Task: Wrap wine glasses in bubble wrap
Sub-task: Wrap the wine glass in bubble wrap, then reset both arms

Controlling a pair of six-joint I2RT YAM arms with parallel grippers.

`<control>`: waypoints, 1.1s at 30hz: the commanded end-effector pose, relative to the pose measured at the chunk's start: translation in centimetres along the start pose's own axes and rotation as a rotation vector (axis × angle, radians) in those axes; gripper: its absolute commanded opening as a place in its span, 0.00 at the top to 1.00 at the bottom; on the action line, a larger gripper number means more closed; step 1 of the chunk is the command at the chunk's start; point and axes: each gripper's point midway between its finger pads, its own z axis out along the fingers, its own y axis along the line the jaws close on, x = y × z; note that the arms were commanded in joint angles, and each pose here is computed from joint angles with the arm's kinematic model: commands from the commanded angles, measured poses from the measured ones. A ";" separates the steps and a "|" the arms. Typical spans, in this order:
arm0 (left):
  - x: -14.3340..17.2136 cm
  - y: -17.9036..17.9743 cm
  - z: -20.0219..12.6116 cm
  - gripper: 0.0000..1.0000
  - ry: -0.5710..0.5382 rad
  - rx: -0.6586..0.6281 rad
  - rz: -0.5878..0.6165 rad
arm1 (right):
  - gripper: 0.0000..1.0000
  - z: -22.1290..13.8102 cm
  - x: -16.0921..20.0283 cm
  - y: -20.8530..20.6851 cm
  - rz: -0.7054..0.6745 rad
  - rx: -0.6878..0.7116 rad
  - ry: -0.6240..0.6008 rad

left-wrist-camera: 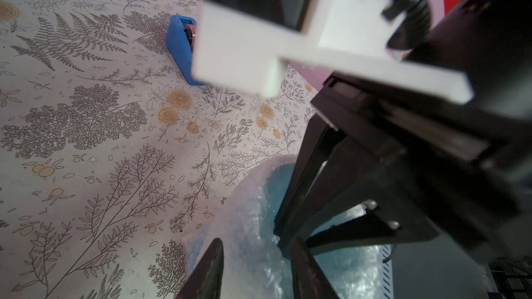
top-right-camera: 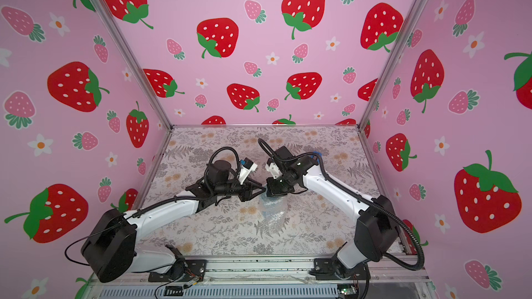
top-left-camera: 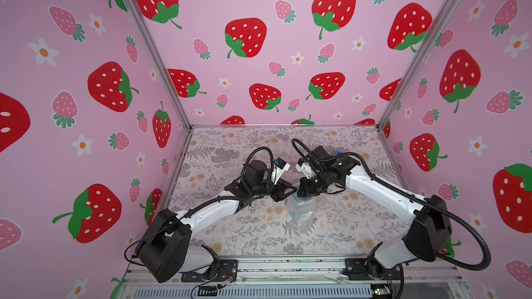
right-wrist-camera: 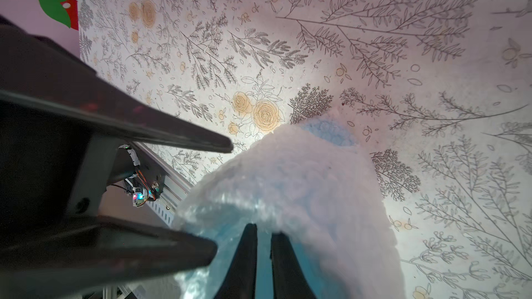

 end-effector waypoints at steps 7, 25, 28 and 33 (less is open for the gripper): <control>-2.1 -0.8 -0.6 0.53 -0.019 0.000 0.029 | 0.80 -6.2 -1.4 0.4 -0.070 0.051 -0.139; -6.5 -2.0 -3.1 0.41 -0.069 -0.069 0.084 | 0.75 -9.4 -4.8 -2.6 -0.107 0.118 -0.351; -8.6 -1.0 -4.7 0.40 -0.116 -0.167 0.095 | 0.67 -12.3 -6.2 -5.8 -0.052 0.197 -0.513; -11.7 2.1 -8.4 0.36 -0.247 -0.362 0.112 | 0.33 -17.4 -6.6 -12.6 0.049 0.425 -0.751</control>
